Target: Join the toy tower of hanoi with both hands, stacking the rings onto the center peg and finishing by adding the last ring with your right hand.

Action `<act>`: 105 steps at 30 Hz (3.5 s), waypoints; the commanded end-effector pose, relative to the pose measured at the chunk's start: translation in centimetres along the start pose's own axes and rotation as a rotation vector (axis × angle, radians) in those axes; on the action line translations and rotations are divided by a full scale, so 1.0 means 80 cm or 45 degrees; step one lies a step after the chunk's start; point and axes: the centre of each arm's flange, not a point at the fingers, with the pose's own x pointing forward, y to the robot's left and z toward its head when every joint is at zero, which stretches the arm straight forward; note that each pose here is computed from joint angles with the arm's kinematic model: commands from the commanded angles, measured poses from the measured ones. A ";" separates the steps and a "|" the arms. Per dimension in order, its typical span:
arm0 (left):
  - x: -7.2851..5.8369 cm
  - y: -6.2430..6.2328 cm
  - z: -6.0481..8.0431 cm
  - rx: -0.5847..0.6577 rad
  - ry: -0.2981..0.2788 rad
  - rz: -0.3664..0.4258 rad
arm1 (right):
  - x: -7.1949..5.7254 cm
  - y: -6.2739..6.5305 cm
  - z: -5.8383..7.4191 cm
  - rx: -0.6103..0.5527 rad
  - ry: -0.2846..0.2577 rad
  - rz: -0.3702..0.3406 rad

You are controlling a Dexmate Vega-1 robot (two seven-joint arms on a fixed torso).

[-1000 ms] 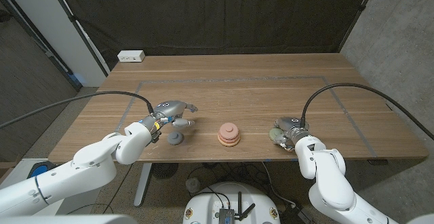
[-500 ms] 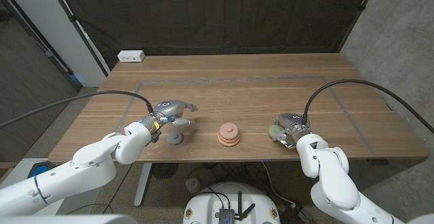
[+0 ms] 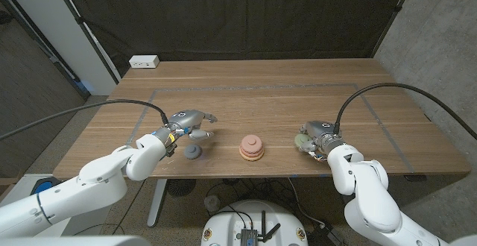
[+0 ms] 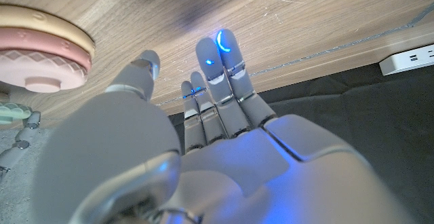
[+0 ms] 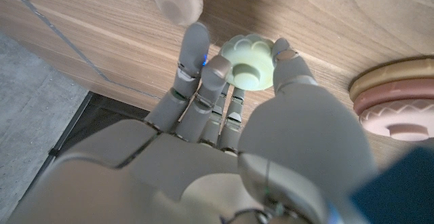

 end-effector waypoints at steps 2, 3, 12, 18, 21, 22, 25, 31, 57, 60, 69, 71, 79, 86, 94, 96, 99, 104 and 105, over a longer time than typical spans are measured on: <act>-0.004 0.000 0.002 -0.002 -0.007 0.006 | -0.020 -0.022 0.007 -0.008 -0.033 -0.036; -0.004 0.000 0.002 -0.002 -0.008 0.007 | -0.021 -0.023 0.007 -0.007 -0.038 -0.037; -0.005 0.000 0.003 -0.007 -0.016 0.016 | -0.028 -0.025 0.010 -0.004 -0.061 -0.033; -0.005 -0.002 0.001 -0.033 -0.024 0.027 | -0.031 -0.027 0.013 -0.001 -0.086 -0.036; -0.005 -0.002 0.000 -0.045 -0.028 0.036 | -0.033 -0.028 0.015 -0.007 -0.101 -0.039; -0.005 -0.003 -0.001 -0.051 -0.031 0.039 | -0.033 -0.029 0.016 -0.010 -0.106 -0.041; -0.006 -0.003 -0.004 -0.068 -0.038 0.045 | -0.034 -0.030 0.018 -0.011 -0.119 -0.042; -0.010 -0.003 -0.009 -0.081 -0.033 0.068 | -0.034 -0.033 0.025 -0.016 -0.155 -0.046; -0.035 -0.003 -0.031 -0.139 0.014 0.146 | -0.033 -0.048 0.069 -0.068 -0.336 -0.081; -0.037 -0.004 -0.034 -0.144 0.021 0.150 | -0.032 -0.049 0.075 -0.077 -0.356 -0.082; -0.038 -0.006 -0.038 -0.156 0.029 0.165 | -0.030 -0.053 0.090 -0.090 -0.407 -0.080; -0.038 -0.006 -0.039 -0.158 0.028 0.168 | -0.029 -0.054 0.092 -0.088 -0.415 -0.078; -0.037 -0.004 -0.038 -0.156 0.022 0.177 | -0.023 -0.059 0.104 -0.088 -0.452 -0.075; -0.036 -0.001 -0.038 -0.155 0.024 0.191 | -0.018 -0.061 0.113 -0.088 -0.465 -0.067; -0.033 0.000 -0.040 -0.156 0.026 0.191 | -0.012 -0.062 0.125 -0.098 -0.487 -0.049; -0.032 0.000 -0.041 -0.161 0.028 0.192 | -0.011 -0.062 0.128 -0.097 -0.494 -0.045; -0.033 -0.001 -0.042 -0.163 0.029 0.192 | -0.011 -0.061 0.134 -0.101 -0.503 -0.041; -0.033 -0.001 -0.044 -0.168 0.030 0.197 | -0.010 -0.060 0.141 -0.108 -0.518 -0.032; -0.032 -0.001 -0.044 -0.167 0.030 0.197 | -0.010 -0.060 0.142 -0.109 -0.521 -0.031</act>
